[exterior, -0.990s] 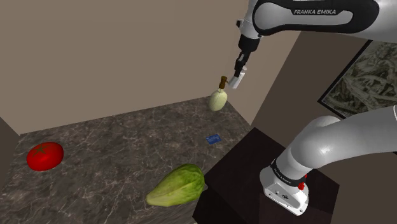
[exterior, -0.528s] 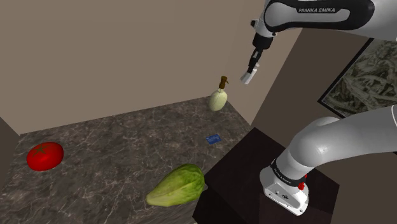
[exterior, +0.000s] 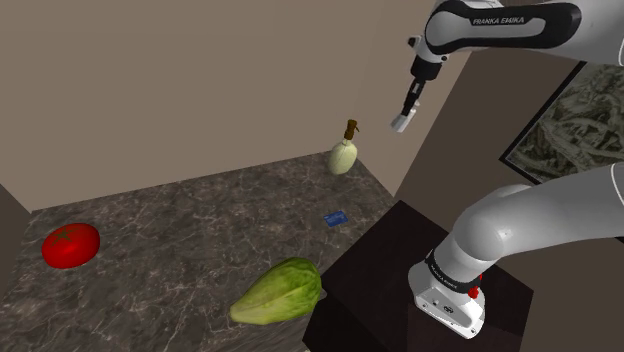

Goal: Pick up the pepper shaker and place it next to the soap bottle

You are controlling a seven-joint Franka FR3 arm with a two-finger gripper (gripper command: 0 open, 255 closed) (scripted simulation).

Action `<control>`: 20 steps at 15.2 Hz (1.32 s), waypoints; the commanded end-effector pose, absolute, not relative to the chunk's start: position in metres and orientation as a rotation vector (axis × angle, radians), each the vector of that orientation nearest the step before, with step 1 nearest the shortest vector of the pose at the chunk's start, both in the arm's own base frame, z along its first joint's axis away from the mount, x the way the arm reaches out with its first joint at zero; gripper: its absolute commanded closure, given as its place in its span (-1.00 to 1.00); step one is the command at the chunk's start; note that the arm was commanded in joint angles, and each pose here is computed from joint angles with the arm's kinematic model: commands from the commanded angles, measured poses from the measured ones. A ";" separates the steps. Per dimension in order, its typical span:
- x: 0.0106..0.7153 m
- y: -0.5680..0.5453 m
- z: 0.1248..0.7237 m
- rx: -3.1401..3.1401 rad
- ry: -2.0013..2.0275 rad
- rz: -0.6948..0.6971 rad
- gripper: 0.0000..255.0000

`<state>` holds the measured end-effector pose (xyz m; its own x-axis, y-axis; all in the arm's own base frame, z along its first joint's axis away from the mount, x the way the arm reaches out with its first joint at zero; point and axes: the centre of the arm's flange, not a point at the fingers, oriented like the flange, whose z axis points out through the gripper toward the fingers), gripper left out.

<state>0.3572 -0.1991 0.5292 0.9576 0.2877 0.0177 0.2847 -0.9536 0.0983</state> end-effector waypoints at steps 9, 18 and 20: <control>0.356 -0.200 0.476 3.014 0.442 0.049 1.00; 0.356 -0.200 0.428 3.014 0.442 0.049 1.00; 0.356 -0.200 0.418 3.014 0.442 0.049 1.00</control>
<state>0.3571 -0.2008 0.4236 0.9574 0.2881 0.0174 0.2852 -0.9534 0.0982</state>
